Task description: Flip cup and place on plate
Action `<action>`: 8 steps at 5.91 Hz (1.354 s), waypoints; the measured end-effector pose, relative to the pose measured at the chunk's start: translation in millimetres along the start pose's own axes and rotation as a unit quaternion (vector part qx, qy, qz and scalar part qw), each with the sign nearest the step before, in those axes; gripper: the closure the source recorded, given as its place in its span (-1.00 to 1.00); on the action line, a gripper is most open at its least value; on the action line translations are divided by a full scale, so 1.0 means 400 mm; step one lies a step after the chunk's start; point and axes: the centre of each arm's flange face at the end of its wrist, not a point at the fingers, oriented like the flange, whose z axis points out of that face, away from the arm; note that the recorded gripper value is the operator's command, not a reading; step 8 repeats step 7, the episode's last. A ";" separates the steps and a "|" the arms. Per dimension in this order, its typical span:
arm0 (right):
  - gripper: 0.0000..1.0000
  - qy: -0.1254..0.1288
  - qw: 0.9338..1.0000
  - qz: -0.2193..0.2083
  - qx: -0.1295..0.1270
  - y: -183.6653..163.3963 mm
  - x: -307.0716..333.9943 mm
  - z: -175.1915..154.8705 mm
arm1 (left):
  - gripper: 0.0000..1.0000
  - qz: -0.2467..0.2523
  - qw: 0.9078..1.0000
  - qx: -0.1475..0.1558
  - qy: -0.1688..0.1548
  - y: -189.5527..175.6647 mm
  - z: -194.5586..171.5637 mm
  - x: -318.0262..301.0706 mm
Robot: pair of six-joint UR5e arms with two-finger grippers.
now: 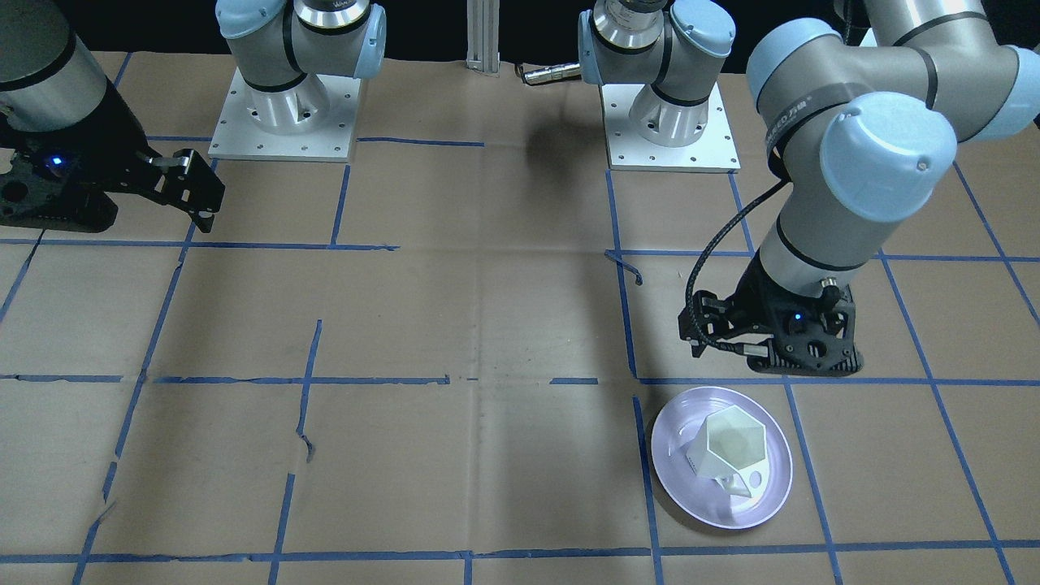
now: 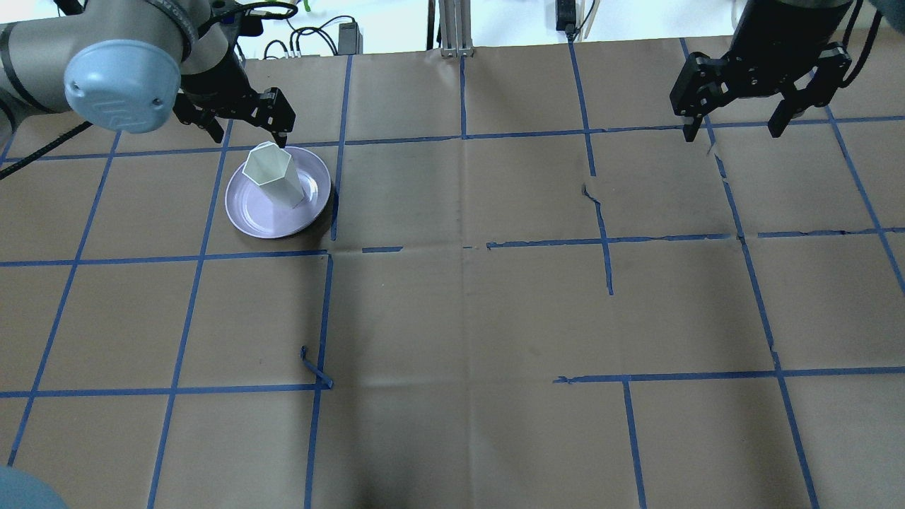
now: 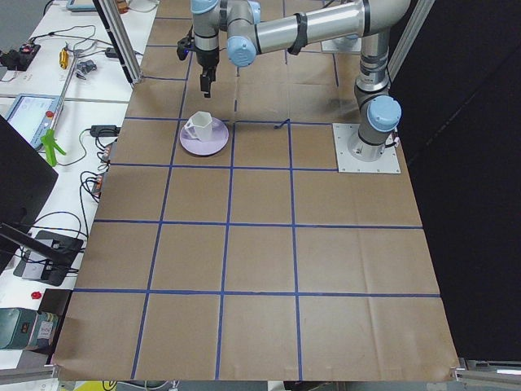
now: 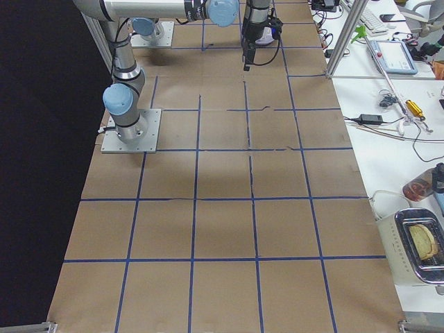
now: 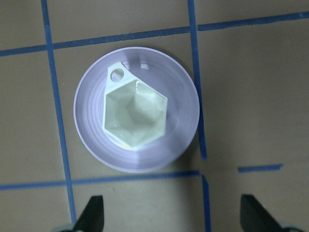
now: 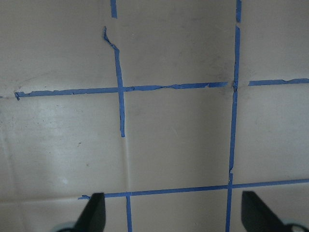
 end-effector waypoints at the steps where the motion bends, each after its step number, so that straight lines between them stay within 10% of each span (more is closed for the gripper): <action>1: -1.00 0.000 1.000 0.000 0.000 0.000 0.000 0.000 | -0.98 -0.032 0.999 -0.016 0.022 0.066 -0.079 0.028; 8: -1.00 0.000 1.000 0.000 0.000 0.000 0.000 0.000 | -0.98 -0.046 0.997 -0.063 0.019 0.173 -0.183 0.196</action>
